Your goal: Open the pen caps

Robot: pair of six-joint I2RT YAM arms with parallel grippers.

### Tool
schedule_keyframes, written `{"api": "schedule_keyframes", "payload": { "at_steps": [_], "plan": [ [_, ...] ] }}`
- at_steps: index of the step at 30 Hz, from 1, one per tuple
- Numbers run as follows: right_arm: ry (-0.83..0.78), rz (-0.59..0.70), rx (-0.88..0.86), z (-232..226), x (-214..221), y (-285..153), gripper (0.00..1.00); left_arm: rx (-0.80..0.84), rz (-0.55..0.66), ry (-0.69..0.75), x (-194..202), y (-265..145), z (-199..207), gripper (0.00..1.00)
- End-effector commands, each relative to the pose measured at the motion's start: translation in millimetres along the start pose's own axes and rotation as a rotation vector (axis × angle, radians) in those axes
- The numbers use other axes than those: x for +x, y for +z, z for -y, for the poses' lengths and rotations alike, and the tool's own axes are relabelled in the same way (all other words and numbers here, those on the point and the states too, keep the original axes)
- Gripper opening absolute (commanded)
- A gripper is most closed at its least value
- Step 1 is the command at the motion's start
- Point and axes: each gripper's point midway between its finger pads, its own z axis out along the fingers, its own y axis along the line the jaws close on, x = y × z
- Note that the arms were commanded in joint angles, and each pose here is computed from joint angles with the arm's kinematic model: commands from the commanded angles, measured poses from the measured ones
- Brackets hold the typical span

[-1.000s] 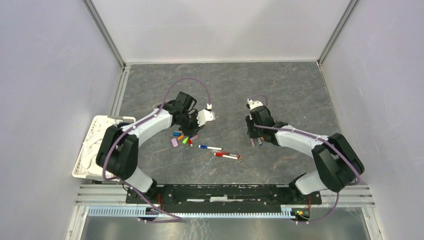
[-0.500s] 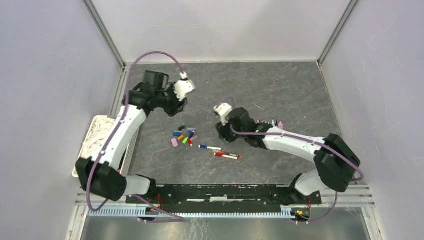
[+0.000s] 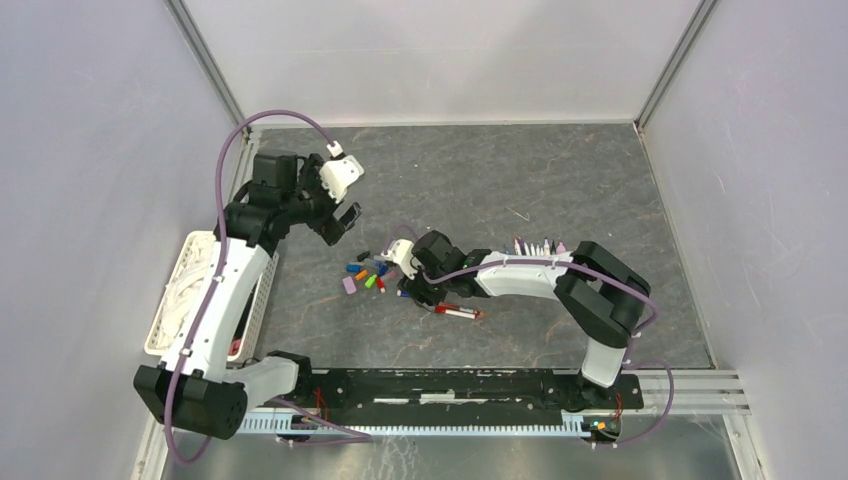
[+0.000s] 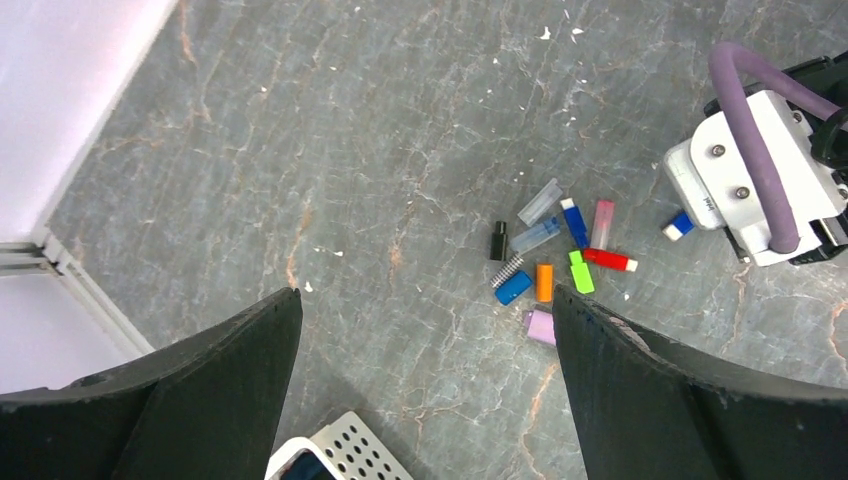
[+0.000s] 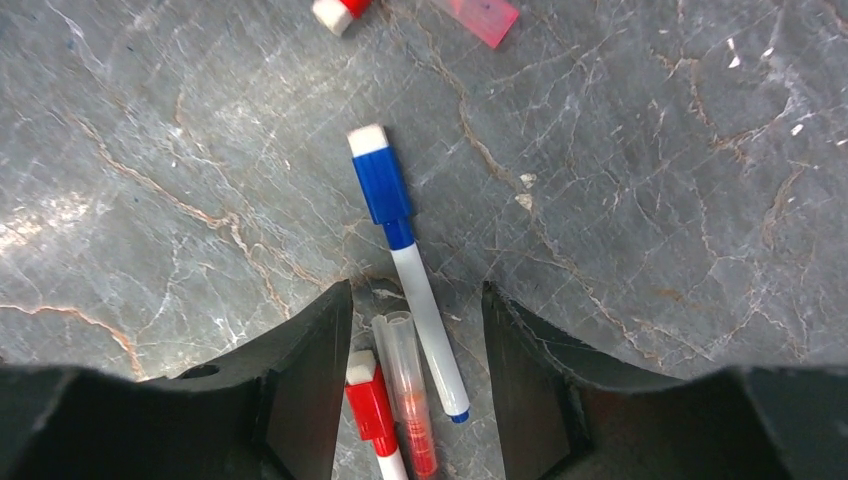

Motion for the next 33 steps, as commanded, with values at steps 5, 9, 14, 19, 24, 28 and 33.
{"api": "schedule_keyframes", "payload": {
  "at_steps": [5, 9, 14, 19, 24, 28, 33],
  "plan": [
    [-0.039, -0.018, 0.063, 13.4, 6.3, 8.5, 0.52, 0.081, 0.018, -0.064, -4.9, 5.0, 13.3, 1.00],
    [-0.034, -0.019, 0.099, 21.2, 4.6, 11.9, 0.50, 0.119, 0.011, -0.076, -3.0, 8.0, 19.4, 1.00],
    [0.006, -0.006, 0.111, 33.4, 1.5, 14.5, 0.44, 0.160, 0.005, -0.081, 3.0, 10.0, 29.2, 1.00],
    [0.067, 0.026, 0.093, 45.5, -1.0, 9.9, 0.35, 0.185, 0.021, -0.075, 5.6, 10.9, 37.1, 1.00],
    [0.111, 0.074, 0.052, 49.3, -13.0, 3.5, 0.12, 0.260, -0.004, -0.088, 16.6, 19.5, 50.6, 1.00],
    [0.136, 0.107, 0.037, 54.9, -24.5, -4.1, 0.00, 0.330, -0.013, -0.077, 25.8, 22.4, 64.8, 1.00],
    [0.170, 0.170, 0.018, 63.6, -43.7, -21.3, 0.00, 0.400, -0.008, -0.049, 37.1, 25.5, 81.0, 1.00]
  ]
}}
